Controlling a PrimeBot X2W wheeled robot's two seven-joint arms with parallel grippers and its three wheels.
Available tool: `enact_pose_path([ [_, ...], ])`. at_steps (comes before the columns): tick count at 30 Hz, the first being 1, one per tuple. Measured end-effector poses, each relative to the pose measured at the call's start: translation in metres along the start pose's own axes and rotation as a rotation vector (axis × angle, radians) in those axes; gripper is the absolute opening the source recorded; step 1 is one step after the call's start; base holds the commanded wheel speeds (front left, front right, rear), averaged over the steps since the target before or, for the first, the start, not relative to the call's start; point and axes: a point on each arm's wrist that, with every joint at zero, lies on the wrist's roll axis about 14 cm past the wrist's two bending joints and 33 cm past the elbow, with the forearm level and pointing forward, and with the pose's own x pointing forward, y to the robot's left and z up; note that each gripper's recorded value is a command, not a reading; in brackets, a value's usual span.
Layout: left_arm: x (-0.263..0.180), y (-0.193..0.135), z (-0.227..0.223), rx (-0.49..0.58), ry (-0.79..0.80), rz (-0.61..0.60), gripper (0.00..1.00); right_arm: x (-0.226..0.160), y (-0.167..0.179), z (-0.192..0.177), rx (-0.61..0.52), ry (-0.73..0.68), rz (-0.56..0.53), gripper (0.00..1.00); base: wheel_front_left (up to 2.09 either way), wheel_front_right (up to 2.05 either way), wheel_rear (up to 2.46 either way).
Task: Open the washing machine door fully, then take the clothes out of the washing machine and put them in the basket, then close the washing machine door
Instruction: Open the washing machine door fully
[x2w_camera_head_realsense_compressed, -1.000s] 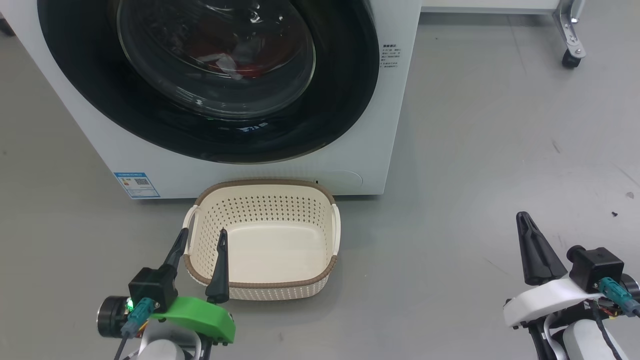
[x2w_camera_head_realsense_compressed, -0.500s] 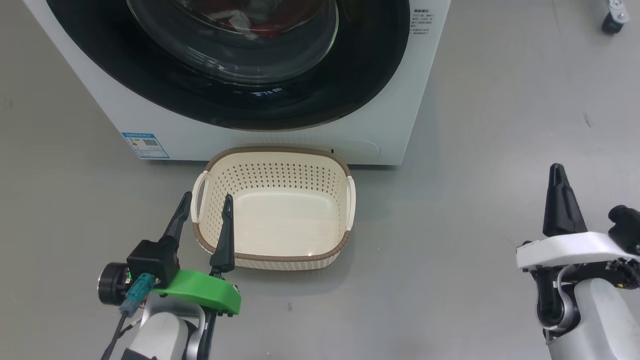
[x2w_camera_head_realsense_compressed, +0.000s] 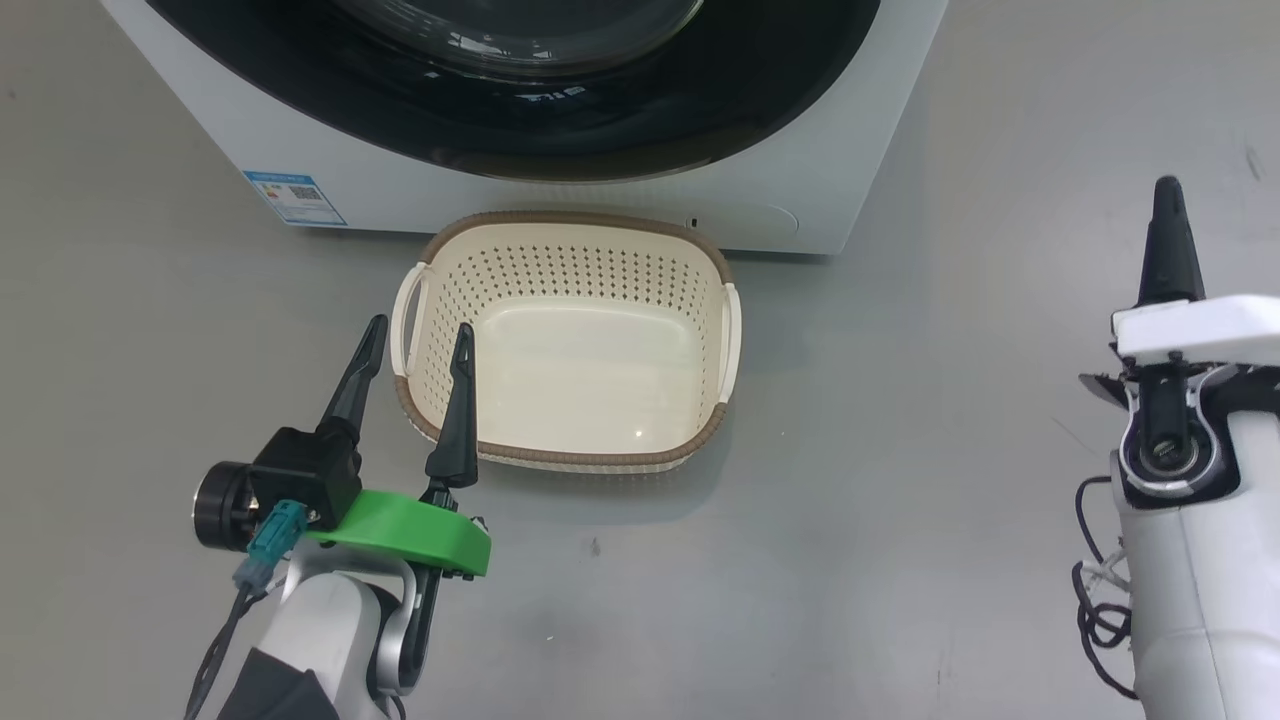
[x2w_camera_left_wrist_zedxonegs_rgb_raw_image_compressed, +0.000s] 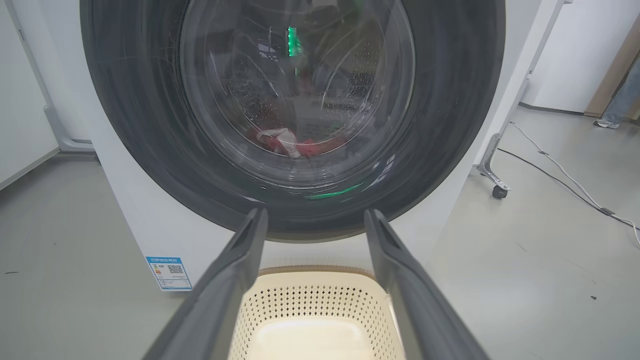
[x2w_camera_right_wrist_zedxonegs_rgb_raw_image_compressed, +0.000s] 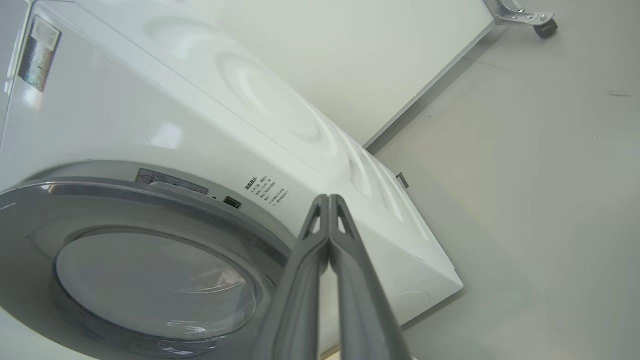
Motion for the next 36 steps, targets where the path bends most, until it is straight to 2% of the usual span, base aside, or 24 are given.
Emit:
enact_pose_path([
  [10, 0.015, -0.001, -0.008, -0.001, 0.012, -0.015, 1.00, 0.058, 0.035, 0.004, 0.313, 0.068, 0.098, 0.00, 0.00, 0.00, 0.00],
  [15, 0.019, -0.003, -0.012, -0.010, 0.021, -0.024, 1.00, 0.078, 0.044, 0.010, 0.395, 0.117, 0.145, 0.00, 0.00, 0.00, 0.00],
  [24, 0.025, 0.001, -0.011, -0.016, 0.015, -0.012, 1.00, 0.105, 0.063, 0.000, 0.450, 0.283, 0.224, 0.00, 0.00, 0.00, 0.00],
  [36, 0.027, 0.002, -0.016, -0.019, 0.029, -0.012, 1.00, 0.127, 0.087, -0.027, 0.441, 0.468, 0.280, 0.00, 0.00, 0.00, 0.00],
])
